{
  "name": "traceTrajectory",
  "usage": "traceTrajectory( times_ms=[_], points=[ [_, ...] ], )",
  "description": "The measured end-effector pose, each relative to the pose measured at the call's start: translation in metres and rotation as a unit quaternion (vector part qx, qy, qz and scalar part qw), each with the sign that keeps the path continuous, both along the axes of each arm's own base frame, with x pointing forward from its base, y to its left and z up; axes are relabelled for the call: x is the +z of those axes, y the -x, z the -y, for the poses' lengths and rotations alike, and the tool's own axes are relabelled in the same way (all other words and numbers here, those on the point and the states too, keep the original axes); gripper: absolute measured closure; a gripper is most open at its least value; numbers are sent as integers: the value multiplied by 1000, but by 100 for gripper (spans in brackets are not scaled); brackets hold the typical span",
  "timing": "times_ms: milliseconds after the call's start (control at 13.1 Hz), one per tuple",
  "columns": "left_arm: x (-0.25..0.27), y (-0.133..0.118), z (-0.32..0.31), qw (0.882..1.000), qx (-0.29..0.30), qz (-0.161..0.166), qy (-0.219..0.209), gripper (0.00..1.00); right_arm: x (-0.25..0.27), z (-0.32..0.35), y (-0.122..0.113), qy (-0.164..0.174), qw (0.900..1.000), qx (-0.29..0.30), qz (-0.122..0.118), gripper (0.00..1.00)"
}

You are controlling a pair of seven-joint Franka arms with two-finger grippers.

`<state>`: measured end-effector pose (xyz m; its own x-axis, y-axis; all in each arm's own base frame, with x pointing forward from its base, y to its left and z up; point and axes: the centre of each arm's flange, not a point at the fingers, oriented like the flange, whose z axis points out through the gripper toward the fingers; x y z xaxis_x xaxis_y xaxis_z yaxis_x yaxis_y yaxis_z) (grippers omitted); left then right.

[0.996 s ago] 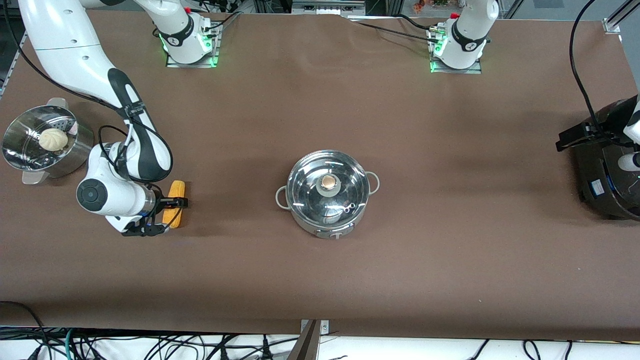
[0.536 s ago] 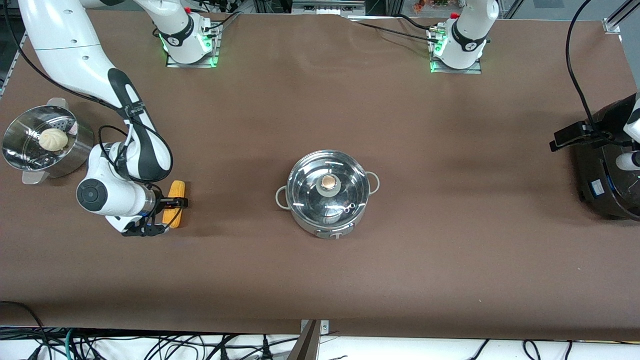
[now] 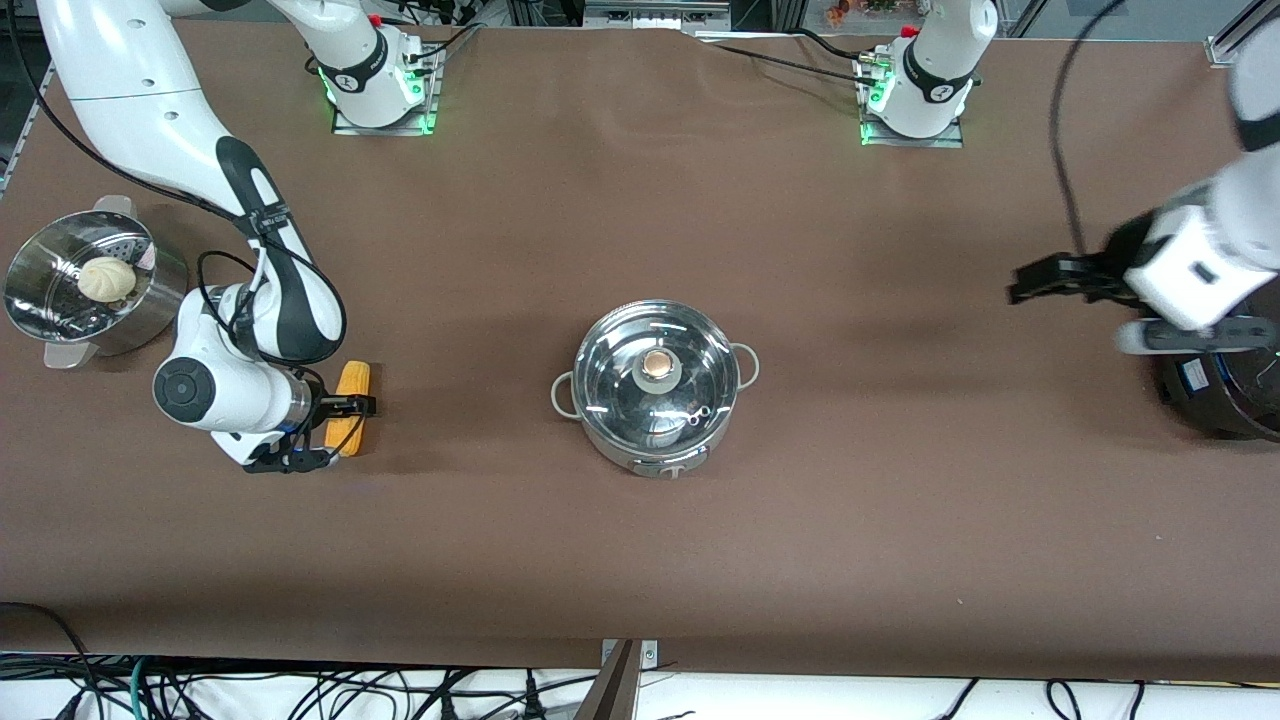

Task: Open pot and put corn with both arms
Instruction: 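Reach the left gripper to the pot lid knob and grasp it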

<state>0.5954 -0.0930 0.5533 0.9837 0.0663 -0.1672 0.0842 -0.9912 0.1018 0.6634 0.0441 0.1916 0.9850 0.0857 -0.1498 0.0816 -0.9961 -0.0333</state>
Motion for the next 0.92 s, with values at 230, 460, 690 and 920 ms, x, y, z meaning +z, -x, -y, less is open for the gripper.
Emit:
traceTrajectory(
  times_ms=[230,460,690,920],
  points=[
    [-29,8,116,1000,4,-8,-6,0,0,0,0,0,1000,0,0,12],
    [-74,13,220,999,50,-10,-3,0,0,-1,0,0,1000,0,0,15],
    [-121,26,302,996,84,-7,7,0,0,-1,0,0,1000,0,0,19],
    [-145,20,342,995,99,-6,8,0,0,-1,0,0,1000,0,0,24]
  ],
)
